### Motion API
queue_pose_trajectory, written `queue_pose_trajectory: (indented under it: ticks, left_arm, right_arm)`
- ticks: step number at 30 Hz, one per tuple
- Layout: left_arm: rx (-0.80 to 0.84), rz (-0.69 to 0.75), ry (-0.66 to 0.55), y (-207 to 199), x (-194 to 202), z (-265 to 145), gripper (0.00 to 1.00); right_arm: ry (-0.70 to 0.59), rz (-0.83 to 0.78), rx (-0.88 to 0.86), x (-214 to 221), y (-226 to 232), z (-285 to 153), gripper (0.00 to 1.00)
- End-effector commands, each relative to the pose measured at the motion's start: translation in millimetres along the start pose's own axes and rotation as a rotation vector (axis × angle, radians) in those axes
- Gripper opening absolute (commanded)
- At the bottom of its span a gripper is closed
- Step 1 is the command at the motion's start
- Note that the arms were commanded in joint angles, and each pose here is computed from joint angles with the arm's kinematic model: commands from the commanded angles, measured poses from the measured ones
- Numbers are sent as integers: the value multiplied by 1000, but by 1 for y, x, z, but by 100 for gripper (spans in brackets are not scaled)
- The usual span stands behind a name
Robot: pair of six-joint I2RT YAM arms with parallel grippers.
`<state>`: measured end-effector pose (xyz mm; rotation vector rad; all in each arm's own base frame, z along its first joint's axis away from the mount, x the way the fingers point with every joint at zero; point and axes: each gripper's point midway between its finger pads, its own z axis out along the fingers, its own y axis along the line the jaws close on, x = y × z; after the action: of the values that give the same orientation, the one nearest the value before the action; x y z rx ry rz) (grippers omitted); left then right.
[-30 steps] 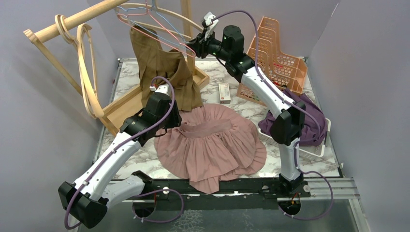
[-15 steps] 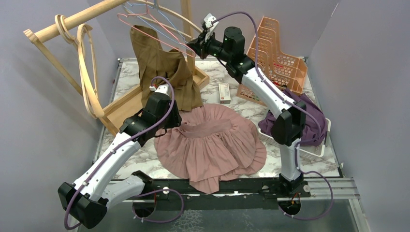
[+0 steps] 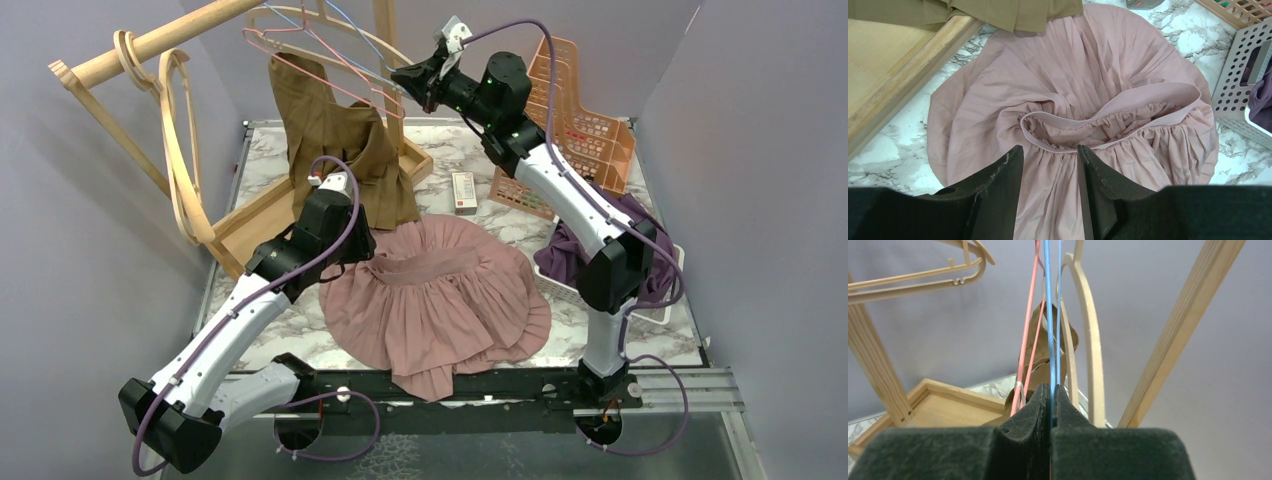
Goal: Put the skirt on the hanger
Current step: Pick up the hanger from the clothesline.
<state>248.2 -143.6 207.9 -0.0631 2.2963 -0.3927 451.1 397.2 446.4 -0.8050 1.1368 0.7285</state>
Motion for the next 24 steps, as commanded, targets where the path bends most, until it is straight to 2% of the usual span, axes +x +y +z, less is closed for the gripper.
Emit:
queue_pose_trajectory:
  ticks: [1, 9, 18, 21, 24]
  left_arm:
    - [-3, 2, -69, -2, -21, -7, 47]
    - [18, 20, -115, -6, -34, -18, 47]
    - [154, 59, -221, -33, -66, -45, 48]
    - [250, 95, -280, -50, -80, -61, 49]
    - [338, 150, -388, -68, -106, -86, 52]
  right_arm:
    - [-99, -46, 11, -44, 4, -8, 1]
    - [-59, -48, 19, -41, 21, -51, 1]
    - [10, -46, 119, -51, 37, -133, 1]
    - [58, -34, 143, -51, 48, -169, 1]
    - [118, -19, 169, -48, 61, -212, 1]
